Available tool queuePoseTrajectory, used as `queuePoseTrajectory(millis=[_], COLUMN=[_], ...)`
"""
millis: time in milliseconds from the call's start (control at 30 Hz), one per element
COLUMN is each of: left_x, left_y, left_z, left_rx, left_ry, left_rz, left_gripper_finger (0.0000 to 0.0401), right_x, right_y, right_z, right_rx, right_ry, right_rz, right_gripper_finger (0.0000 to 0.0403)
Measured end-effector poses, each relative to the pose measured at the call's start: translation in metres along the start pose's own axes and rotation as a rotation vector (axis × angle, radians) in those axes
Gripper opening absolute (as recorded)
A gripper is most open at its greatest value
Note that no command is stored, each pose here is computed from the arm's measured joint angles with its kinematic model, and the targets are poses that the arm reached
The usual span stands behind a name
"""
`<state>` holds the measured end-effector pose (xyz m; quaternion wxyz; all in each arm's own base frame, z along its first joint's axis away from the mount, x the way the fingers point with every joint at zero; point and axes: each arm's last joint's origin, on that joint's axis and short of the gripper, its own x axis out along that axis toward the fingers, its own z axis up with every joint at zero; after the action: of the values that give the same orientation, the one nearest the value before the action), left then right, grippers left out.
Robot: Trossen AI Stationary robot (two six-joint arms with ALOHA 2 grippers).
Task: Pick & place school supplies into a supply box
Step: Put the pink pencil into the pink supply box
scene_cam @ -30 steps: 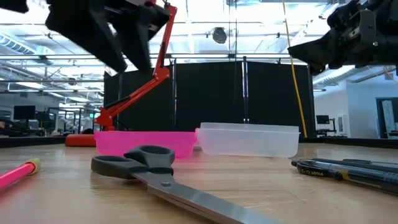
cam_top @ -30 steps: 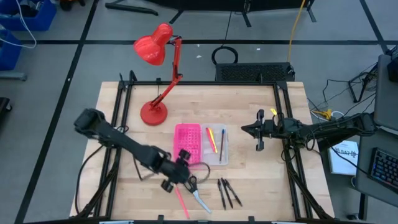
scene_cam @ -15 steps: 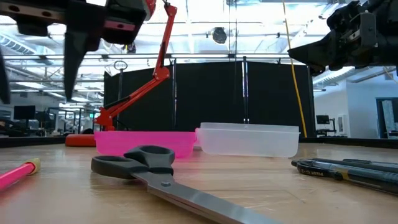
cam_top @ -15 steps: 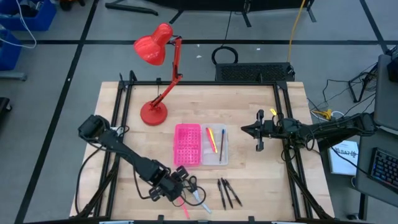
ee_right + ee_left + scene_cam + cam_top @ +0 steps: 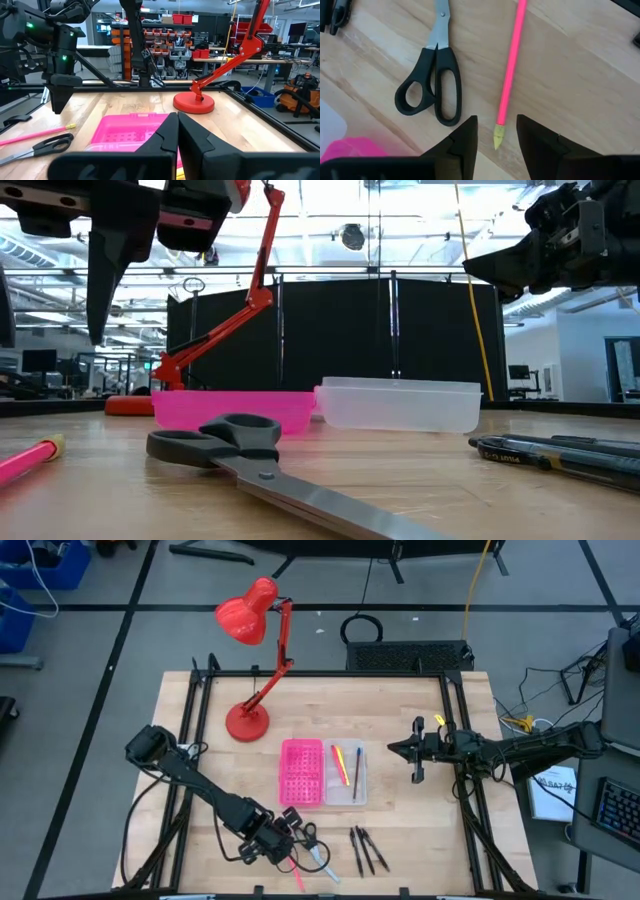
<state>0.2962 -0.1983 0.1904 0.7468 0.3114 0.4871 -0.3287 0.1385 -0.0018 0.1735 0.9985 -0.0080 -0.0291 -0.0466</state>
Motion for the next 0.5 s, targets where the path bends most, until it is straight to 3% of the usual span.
queuePoseTrajectory(millis=[233, 500], left_x=[0.006, 0.03], left_y=[0.0, 0.004], left_z=[0.001, -0.006], left_rx=[0.054, 0.071], left_ry=[-0.021, 0.045], left_rz=[-0.047, -0.079], left_gripper_finger=[0.0143, 0.0143], right_x=[0.0, 0.0], right_y=[0.0, 0.0], right_z=[0.0, -0.001], right_rx=[0.0, 0.01], right_ry=[0.005, 0.013], right_rz=[0.0, -0.001], right_gripper_finger=[0.0, 0.0])
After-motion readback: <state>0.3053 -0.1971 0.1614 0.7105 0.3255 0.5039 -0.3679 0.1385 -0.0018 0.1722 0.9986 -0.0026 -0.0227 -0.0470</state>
